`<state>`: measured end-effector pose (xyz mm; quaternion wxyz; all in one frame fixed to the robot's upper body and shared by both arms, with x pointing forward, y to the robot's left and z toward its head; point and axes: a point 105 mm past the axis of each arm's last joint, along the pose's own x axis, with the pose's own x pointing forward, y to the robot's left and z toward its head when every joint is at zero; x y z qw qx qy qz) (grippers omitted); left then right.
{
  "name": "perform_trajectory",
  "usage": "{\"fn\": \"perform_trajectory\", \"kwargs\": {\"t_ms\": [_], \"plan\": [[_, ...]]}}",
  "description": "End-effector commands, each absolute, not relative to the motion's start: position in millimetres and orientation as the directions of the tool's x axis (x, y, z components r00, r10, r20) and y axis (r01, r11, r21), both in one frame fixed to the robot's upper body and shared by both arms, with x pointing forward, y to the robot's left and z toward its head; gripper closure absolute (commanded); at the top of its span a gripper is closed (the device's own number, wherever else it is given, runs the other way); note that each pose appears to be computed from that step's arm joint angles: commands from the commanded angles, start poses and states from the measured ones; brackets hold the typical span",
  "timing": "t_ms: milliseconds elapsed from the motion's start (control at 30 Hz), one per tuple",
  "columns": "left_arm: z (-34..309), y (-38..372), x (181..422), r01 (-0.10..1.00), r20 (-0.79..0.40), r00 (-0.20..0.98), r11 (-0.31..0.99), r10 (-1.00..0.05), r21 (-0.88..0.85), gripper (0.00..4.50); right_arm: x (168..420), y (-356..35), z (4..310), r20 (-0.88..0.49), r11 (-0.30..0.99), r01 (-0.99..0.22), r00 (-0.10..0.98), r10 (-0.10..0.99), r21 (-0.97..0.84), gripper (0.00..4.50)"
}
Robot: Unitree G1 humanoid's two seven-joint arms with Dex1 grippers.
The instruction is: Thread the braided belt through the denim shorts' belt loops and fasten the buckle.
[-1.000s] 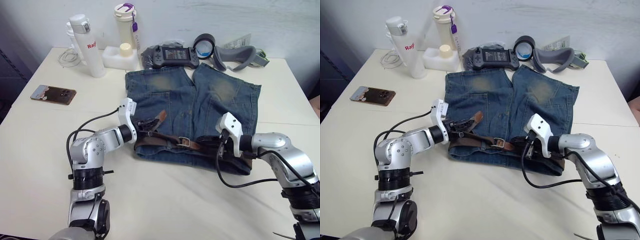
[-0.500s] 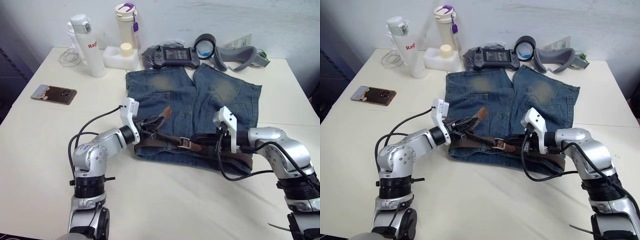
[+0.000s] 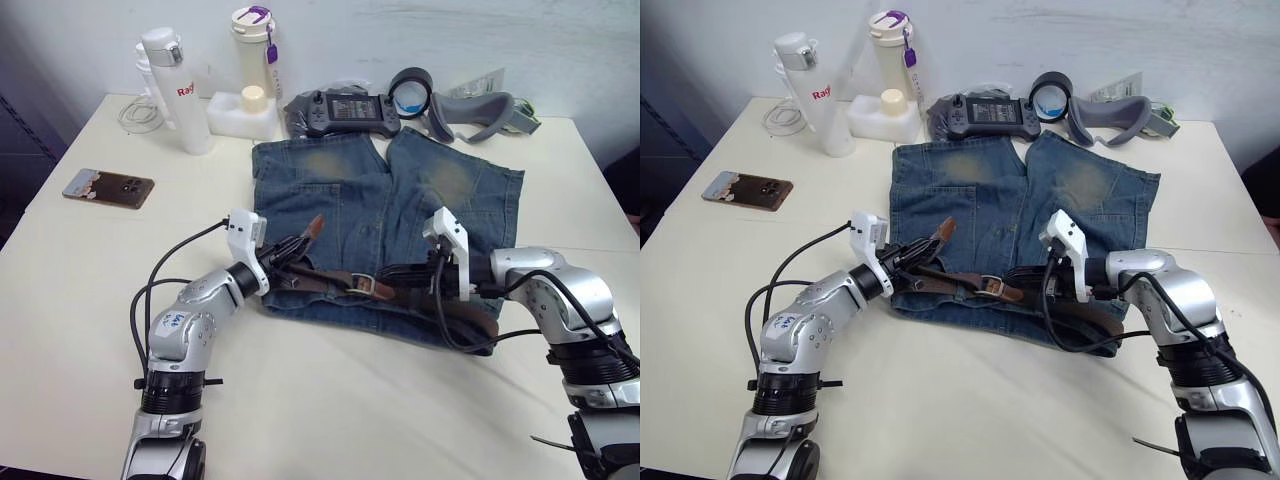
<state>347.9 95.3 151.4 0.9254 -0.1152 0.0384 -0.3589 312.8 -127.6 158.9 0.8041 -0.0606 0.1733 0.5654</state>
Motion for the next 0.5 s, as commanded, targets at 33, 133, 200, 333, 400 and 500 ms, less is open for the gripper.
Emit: {"fn": "perform_trajectory", "kwargs": {"t_ms": [33, 133, 200, 333, 400, 500], "plan": [[155, 99, 347, 0.663, 0.030, 0.739, 0.717, -0.673, -0.217, 4.50, 311, -127, 166, -0.342, 0.326, -0.942, 0.281, 0.897, 0.082, 4.48], [154, 97, 346, 0.670, 0.029, 0.730, 0.706, -0.683, -0.228, 4.50, 314, -119, 158, -0.351, 0.317, -0.945, 0.270, 0.897, 0.082, 4.48], [154, 96, 346, 0.671, 0.029, 0.729, 0.704, -0.684, -0.233, 4.50, 317, -115, 154, -0.362, 0.315, -0.946, 0.267, 0.893, 0.080, 4.48], [154, 95, 345, 0.671, 0.028, 0.728, 0.702, -0.685, -0.237, 4.50, 322, -107, 149, -0.366, 0.299, -0.951, 0.251, 0.896, 0.079, 4.48], [153, 95, 344, 0.670, 0.028, 0.728, 0.702, -0.685, -0.241, 4.50, 323, -103, 149, -0.360, 0.287, -0.954, 0.241, 0.901, 0.080, 4.48], [153, 94, 343, 0.671, 0.027, 0.726, 0.699, -0.687, -0.247, 4.50, 324, -97, 150, -0.351, 0.274, -0.958, 0.230, 0.908, 0.080, 4.48]]}}
